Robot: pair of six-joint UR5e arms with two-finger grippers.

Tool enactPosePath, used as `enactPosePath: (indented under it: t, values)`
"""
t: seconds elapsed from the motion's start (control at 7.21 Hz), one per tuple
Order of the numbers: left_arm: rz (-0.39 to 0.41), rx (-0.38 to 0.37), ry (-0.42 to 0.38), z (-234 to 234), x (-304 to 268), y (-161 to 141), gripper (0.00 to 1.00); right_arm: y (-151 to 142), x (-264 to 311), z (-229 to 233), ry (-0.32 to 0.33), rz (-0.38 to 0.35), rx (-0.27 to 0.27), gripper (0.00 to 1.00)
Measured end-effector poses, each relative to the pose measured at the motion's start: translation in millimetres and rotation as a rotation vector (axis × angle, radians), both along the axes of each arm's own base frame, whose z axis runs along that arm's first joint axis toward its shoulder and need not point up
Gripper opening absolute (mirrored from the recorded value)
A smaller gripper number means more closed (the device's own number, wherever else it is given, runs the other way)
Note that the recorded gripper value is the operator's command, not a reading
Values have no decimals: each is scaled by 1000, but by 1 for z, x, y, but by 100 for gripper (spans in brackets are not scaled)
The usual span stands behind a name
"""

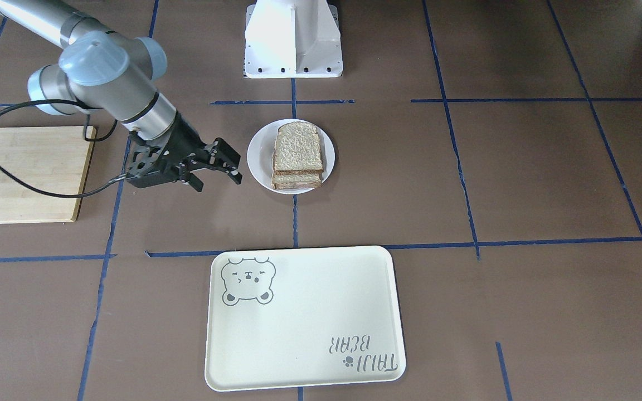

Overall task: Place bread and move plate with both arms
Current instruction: 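Withdraw the right arm toward the board while the left arm reaches in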

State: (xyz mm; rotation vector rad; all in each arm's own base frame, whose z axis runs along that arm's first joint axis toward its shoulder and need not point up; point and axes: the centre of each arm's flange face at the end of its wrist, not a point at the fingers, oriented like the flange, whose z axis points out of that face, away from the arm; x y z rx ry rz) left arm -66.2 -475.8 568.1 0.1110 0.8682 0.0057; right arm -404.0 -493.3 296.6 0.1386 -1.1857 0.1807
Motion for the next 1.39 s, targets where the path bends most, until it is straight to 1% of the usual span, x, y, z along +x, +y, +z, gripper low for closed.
enactPosePath:
  t: [0.14,0.28,0.55,0.69,0.83,0.97,1.11,1.25,1.39]
  values:
    - [-23,-5,59,-22,10,-1,100,-16,36,11,57,-24,17,99]
    - [-44,-12,120,-41,24,-2,100,-23,71,22,138,-55,43,99]
    - [-92,-50,216,-73,76,-5,100,-24,139,36,323,-147,92,99]
    - [-113,-80,263,-89,111,-3,100,-21,168,51,392,-197,113,99]
    - [-136,-107,306,-102,146,2,100,-17,199,75,441,-238,137,99]
    - [-162,-132,344,-115,182,7,100,-14,235,105,467,-270,150,99]
    - [-191,-153,376,-130,218,10,100,-7,273,134,457,-285,135,99]
    - [-235,-186,423,-148,260,18,100,2,312,163,429,-273,89,99]
    - [-282,-230,493,-161,294,27,100,9,341,188,409,-247,33,99]
